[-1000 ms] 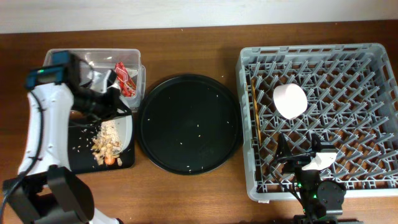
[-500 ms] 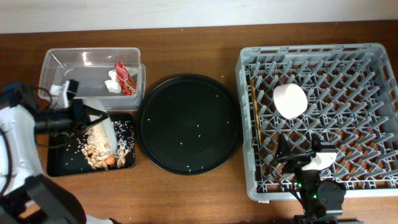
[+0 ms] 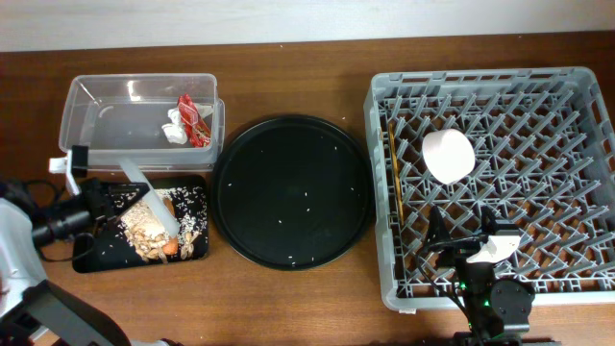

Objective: Sort waste into correct bins and load items into the dishwasher rack
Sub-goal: 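Carry the white plate over the black tray and tip the rice out, then carry the empty white plate with the left gripper to the rack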

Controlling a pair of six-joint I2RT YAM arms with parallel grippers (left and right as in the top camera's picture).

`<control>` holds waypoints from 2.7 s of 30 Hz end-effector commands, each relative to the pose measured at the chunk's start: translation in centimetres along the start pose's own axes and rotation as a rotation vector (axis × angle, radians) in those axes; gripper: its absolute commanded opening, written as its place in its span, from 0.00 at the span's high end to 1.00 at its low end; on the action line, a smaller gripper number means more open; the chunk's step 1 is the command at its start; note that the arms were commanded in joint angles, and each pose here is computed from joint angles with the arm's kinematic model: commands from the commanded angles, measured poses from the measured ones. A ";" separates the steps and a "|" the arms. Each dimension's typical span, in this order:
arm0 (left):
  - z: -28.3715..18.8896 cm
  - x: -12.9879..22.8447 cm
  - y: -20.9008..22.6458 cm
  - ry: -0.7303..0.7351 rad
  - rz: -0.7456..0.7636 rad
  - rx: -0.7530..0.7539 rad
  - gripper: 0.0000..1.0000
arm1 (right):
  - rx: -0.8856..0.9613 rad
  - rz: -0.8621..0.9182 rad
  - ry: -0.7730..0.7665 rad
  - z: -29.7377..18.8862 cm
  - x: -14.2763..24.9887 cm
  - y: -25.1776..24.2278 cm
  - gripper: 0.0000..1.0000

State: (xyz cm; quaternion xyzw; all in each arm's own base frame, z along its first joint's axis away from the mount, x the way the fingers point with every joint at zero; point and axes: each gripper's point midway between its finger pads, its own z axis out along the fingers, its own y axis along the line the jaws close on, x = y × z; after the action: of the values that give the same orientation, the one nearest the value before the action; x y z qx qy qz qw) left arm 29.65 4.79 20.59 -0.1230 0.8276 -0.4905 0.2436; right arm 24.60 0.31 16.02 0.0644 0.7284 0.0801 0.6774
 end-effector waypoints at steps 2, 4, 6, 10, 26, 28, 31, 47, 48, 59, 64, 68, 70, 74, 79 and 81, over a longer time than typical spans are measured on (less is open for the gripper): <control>-0.9 -0.5 -1.5 -0.064 0.052 0.042 1.00 | -0.005 -0.007 0.000 0.0 0.2 0.0 0.02; -1.1 -0.5 -2.3 -0.076 0.090 0.042 0.99 | -0.005 -0.007 0.000 0.0 0.2 0.0 0.02; -1.4 -0.8 -2.2 -0.090 0.163 -0.005 1.00 | -0.005 -0.007 0.000 0.0 0.2 0.0 0.02; -1.7 -0.9 -3.5 -0.113 0.177 -0.010 0.99 | -0.005 -0.007 0.000 0.0 0.2 0.0 0.02; 0.5 -1.2 -3.8 -0.072 -0.008 -0.147 1.00 | -0.005 -0.007 0.000 0.0 0.2 0.0 0.02; 2.5 -0.5 -5.2 -0.016 0.005 -0.140 1.00 | -0.005 -0.007 0.000 0.0 0.2 0.0 0.02; 6.4 1.6 -7.1 0.098 0.058 -0.195 1.00 | -0.005 -0.007 0.000 0.0 0.2 0.0 0.02; 20.6 8.8 -17.5 0.159 0.604 -0.254 1.00 | -0.005 -0.007 0.000 0.0 0.2 0.0 0.02; 21.4 8.6 -19.3 0.135 0.637 -0.174 1.00 | -0.005 -0.007 0.000 0.0 0.2 0.0 0.02; 29.4 12.6 -31.5 0.143 0.694 0.506 1.00 | -0.005 -0.007 0.000 0.0 0.2 0.0 0.02; 32.9 15.3 -29.0 0.245 0.637 0.481 1.00 | -0.005 -0.007 0.000 0.0 0.2 0.0 0.02; 34.9 15.8 -26.6 0.285 0.595 0.436 0.99 | -0.005 -0.007 0.000 0.0 0.2 0.0 0.02; 35.2 15.9 -25.9 0.298 0.581 0.412 0.91 | -0.005 -0.007 0.000 0.0 0.2 0.0 0.02; 35.5 16.0 -24.7 0.303 0.600 0.367 0.74 | -0.005 -0.007 0.000 0.0 0.2 0.0 0.02; 35.1 15.4 -23.8 0.304 0.640 0.336 0.01 | -0.005 -0.007 0.000 0.0 0.2 0.0 0.02; 34.2 14.2 -23.3 0.292 0.641 0.303 0.01 | -0.005 -0.007 0.000 0.0 0.2 0.0 0.02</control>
State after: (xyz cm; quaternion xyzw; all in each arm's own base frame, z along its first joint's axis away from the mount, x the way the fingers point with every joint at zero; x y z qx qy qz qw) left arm 33.59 -40.54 22.07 0.2422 0.7683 -0.5358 0.2528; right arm 24.59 0.32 16.04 0.0641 0.7282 0.0801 0.6777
